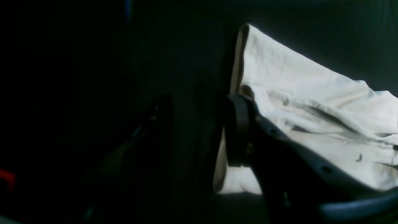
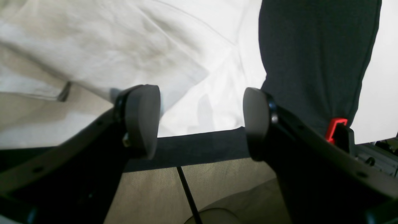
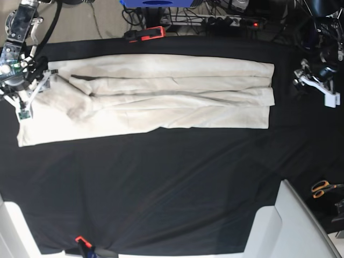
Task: Fold the T-shirt properly
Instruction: 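Release the shirt end with the left gripper and regrasp it lower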
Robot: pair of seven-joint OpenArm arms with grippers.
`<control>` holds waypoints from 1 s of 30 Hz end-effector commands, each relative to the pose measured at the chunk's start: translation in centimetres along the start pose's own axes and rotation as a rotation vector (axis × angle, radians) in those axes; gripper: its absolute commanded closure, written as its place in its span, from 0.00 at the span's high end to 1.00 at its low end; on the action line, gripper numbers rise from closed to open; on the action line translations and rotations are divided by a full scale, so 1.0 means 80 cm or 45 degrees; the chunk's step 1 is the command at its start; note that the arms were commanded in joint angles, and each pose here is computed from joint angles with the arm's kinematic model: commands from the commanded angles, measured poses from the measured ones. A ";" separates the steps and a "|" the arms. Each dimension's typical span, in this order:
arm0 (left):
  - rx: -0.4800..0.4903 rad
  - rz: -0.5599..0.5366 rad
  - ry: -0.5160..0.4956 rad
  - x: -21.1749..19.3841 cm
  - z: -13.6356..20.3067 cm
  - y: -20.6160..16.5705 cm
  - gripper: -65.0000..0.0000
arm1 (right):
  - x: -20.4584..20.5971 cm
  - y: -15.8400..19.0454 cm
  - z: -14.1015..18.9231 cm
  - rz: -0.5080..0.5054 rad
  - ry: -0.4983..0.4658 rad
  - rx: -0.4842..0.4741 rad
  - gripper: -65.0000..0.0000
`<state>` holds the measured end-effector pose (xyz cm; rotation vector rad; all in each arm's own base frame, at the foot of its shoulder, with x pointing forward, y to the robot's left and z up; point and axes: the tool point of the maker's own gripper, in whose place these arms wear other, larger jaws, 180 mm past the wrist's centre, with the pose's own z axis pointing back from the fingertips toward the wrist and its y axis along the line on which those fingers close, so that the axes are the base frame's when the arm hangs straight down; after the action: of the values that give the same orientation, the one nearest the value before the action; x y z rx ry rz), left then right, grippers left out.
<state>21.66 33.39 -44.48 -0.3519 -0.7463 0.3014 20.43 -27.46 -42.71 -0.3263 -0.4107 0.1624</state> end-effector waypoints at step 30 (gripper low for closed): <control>-0.096 0.076 -0.026 0.002 -0.036 -0.029 0.40 | 0.013 0.005 0.004 -0.001 -0.102 0.002 0.61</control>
<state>22.93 29.98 -46.78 -0.4484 -0.7162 0.3539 20.34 -26.41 -43.09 -0.3010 -0.4548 0.1726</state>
